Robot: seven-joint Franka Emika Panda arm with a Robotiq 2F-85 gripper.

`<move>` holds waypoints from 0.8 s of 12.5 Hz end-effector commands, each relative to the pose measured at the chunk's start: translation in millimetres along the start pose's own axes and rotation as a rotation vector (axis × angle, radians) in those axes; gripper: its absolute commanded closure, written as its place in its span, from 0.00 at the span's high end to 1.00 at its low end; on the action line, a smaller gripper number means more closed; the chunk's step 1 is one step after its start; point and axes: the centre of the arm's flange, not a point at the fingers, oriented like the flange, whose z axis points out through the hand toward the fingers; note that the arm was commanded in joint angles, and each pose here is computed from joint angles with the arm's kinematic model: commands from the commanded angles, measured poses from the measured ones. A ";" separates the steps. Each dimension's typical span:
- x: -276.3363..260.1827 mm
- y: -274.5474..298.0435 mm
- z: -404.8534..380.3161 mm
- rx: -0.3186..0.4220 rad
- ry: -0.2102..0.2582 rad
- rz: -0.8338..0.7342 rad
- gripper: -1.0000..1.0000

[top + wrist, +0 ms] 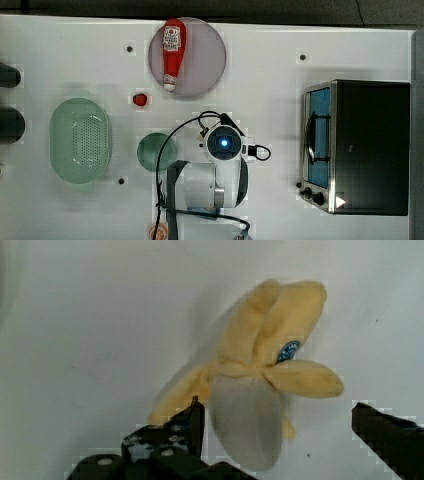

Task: Pick banana from table and place on oven.

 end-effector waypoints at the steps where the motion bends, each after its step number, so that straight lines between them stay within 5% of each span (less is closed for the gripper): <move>1: 12.6 -3.0 -1.2 0.050 0.047 0.045 1.00; 2: 11.7 -2.5 3.8 0.045 0.042 0.044 0.96; 8: 12.0 -4.5 4.6 0.055 0.050 0.042 0.26; 10: 14.6 -7.3 -0.4 0.066 0.059 0.042 0.21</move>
